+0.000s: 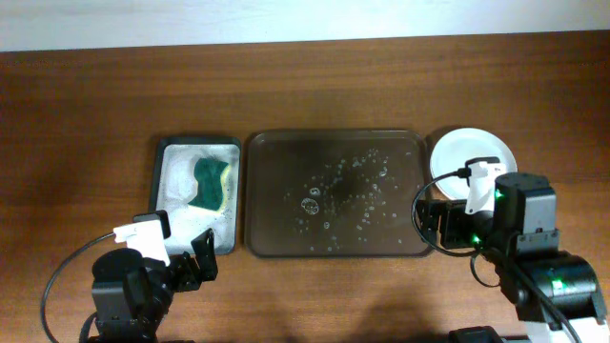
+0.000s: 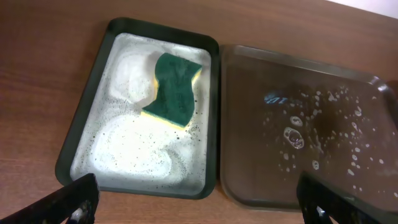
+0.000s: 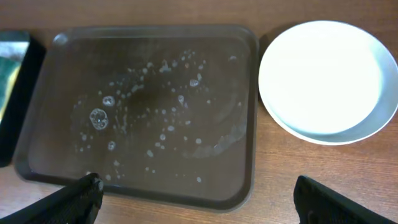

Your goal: Clean dirty plates on tray and stack at the side

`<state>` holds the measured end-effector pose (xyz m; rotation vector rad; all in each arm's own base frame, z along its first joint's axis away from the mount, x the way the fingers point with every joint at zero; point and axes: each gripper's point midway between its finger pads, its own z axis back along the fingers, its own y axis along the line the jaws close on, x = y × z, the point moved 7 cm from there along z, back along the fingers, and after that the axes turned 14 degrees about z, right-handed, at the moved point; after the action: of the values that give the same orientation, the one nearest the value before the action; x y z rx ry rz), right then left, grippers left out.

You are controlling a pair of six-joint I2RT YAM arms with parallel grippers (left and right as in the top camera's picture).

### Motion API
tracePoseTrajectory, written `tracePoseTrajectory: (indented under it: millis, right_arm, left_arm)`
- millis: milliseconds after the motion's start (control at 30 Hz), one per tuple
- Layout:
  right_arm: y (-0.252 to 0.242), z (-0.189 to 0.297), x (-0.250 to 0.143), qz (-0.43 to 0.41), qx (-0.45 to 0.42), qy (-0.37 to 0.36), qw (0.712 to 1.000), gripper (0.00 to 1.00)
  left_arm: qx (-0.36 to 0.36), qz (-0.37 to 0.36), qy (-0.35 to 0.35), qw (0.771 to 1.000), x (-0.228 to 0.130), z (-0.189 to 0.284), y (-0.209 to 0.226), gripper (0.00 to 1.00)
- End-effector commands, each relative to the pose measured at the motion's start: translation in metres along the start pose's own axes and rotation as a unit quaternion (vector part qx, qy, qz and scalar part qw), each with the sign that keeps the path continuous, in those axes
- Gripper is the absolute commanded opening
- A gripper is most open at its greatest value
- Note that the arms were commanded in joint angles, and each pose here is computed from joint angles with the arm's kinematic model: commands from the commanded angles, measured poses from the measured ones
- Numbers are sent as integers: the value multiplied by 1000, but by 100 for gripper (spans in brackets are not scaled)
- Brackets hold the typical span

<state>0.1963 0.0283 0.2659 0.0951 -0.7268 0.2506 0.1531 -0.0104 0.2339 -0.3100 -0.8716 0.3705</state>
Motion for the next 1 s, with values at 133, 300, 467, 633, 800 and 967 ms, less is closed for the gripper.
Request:
tracePoseTrajectory:
  millis: [133, 300, 467, 633, 800, 967]
  right_arm:
    - [12, 9, -4, 36, -1, -11, 999, 99]
    - [9, 29, -5, 38, -26, -67, 997, 99]
    - [2, 42, -21, 26, -64, -177, 982, 99]
    - [-3, 29, -46, 16, -87, -269, 959, 99]
    - [-6, 9, -58, 23, -96, -356, 929, 99]
    - [-13, -7, -57, 28, -117, -420, 900, 99]
  left_arm:
    - [-5, -9, 4, 1000, -3, -1, 0, 99]
    - [-5, -9, 4, 1000, -3, -1, 0, 99]
    - [-5, -9, 4, 1000, -3, -1, 0, 99]
    - [-5, -9, 4, 1000, -3, -1, 0, 99]
    - [-5, -9, 4, 1000, -3, -1, 0, 99]
    - [-5, -9, 4, 1000, -3, -1, 0, 99]
